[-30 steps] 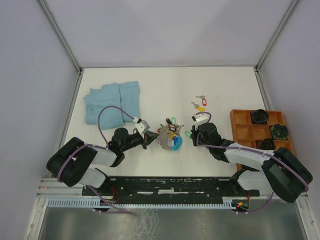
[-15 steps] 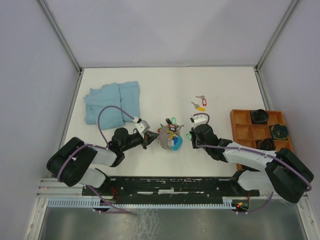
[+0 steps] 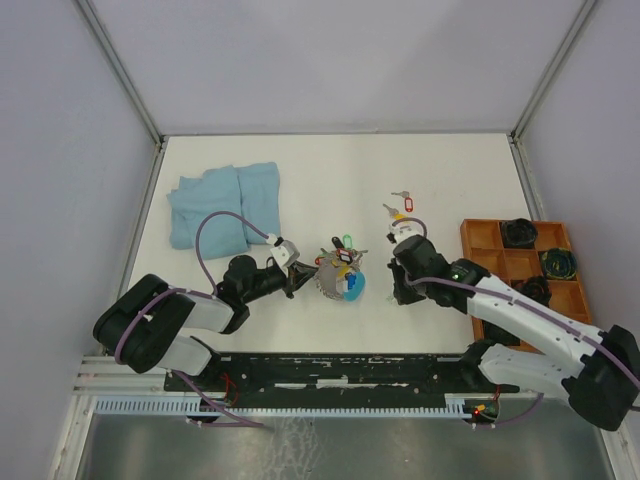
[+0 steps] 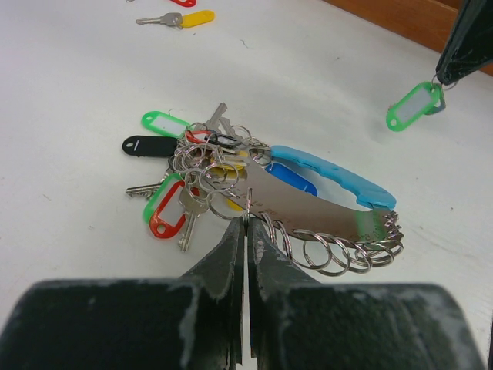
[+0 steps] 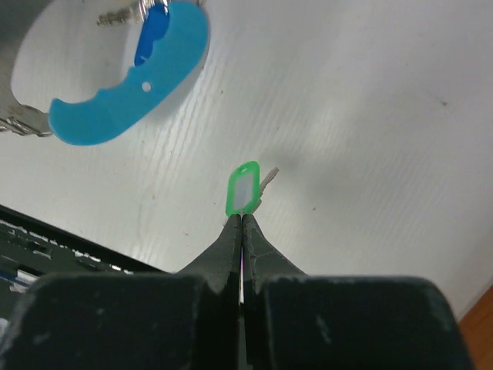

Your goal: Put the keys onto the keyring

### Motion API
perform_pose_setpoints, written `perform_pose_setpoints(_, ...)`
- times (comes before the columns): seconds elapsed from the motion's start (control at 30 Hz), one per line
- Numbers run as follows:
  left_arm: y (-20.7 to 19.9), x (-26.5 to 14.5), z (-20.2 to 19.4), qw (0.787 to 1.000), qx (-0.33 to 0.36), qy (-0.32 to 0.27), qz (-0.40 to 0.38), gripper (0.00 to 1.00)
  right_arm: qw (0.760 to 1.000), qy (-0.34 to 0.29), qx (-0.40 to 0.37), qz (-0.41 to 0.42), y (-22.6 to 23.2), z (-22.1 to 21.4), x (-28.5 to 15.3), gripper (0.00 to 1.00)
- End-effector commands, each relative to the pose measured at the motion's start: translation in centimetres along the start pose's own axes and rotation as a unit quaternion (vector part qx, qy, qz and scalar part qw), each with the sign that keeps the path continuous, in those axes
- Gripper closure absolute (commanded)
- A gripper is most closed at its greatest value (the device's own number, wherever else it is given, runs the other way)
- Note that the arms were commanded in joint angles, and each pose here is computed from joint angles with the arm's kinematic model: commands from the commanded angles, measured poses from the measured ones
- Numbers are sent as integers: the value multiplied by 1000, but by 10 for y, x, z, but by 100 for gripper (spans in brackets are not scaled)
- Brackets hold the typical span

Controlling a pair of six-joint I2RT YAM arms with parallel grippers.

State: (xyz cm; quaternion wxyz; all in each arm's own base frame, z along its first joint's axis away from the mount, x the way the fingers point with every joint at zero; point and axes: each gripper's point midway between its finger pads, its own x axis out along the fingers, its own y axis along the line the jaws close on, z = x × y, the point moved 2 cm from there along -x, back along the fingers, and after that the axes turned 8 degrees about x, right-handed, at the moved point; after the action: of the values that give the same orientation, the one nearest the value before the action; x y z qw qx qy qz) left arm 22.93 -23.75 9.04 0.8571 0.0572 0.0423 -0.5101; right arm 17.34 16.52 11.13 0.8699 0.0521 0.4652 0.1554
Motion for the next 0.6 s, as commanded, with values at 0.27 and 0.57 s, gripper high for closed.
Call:
perform_pose_setpoints(0.27, 3, 7, 24, 999, 8, -40, -8, 97, 995, -8, -24, -100, -11, 23, 49, 99)
perform_pose_setpoints(0.57, 3, 7, 24, 999, 8, -39, -9, 97, 990, -49, -40, -128, -21, 30, 89, 99)
